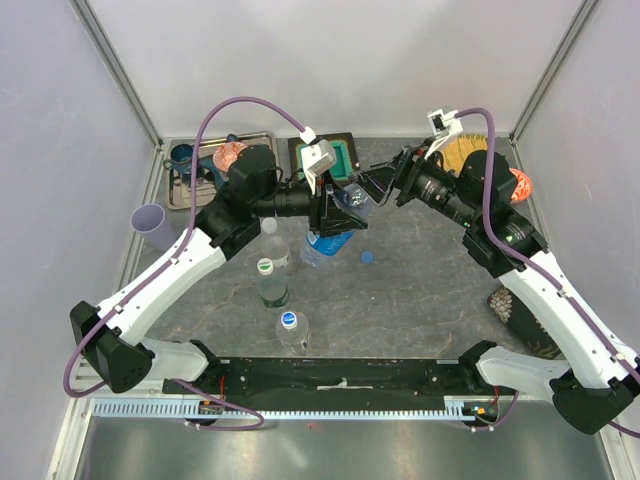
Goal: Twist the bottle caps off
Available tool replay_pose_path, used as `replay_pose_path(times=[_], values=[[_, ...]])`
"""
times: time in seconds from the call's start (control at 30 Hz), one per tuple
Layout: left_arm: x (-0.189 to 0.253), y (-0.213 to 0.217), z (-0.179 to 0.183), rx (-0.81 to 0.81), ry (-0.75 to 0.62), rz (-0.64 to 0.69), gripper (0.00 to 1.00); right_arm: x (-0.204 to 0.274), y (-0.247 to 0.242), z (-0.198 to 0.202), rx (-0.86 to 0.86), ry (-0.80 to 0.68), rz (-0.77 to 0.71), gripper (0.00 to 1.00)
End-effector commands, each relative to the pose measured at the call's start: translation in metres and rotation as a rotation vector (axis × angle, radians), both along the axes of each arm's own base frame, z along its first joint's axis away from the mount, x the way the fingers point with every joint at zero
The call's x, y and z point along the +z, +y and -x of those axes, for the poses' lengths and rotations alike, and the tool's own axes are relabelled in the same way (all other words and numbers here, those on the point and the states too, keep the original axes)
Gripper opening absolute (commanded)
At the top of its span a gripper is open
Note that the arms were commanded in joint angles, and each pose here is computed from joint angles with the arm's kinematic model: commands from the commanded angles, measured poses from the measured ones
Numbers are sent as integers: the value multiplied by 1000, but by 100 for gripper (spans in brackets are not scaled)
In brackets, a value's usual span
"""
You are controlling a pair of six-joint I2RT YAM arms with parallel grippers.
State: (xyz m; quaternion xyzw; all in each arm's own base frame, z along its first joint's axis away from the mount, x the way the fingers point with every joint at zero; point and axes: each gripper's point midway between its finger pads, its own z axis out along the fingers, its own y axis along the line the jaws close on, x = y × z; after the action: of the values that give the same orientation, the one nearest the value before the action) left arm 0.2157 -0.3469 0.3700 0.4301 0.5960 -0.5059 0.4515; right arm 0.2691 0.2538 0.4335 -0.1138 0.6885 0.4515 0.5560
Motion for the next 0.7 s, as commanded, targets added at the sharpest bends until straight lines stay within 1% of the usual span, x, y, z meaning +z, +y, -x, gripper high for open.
replay_pose_path(times=[0.0, 0.13, 0.2, 0.23, 0.3, 0.33, 0.37, 0.4, 0.43, 0.47, 0.5, 0.53, 0.57, 0.67], values=[[25, 1, -4, 18, -104, 37, 34, -3, 1, 3, 18, -2, 5, 70], [27, 2, -8, 42, -115, 39, 34, -9, 2, 4, 23, 16, 10, 66], [28, 3, -9, 50, -121, 42, 34, -11, 2, 3, 19, 24, 12, 59], [29, 3, -10, 56, -126, 43, 34, -12, 3, 4, 23, 27, 13, 51], [29, 4, -11, 68, -131, 44, 35, -15, 3, 4, 26, 33, 16, 42], [30, 5, -13, 82, -133, 44, 38, -16, 4, 3, 27, 35, 17, 31], [29, 6, -14, 91, -137, 43, 41, -15, 3, 4, 24, 34, 15, 24], [29, 7, -15, 98, -140, 43, 50, -15, 3, 3, 20, 35, 13, 18], [29, 8, -17, 117, -141, 43, 56, -15, 2, 3, 18, 35, 13, 5], [30, 10, -17, 126, -143, 43, 61, -14, 2, 2, 12, 34, 13, 0], [31, 11, -19, 138, -145, 44, 73, -14, 1, 2, 9, 35, 13, 0], [31, 12, -21, 153, -149, 44, 98, -13, 1, 2, 9, 33, 14, 0], [32, 13, -21, 160, -151, 44, 100, -11, 1, 2, 7, 29, 13, 0], [34, 17, -22, 184, -161, 44, 99, -6, -2, 0, -11, 17, 12, 0]])
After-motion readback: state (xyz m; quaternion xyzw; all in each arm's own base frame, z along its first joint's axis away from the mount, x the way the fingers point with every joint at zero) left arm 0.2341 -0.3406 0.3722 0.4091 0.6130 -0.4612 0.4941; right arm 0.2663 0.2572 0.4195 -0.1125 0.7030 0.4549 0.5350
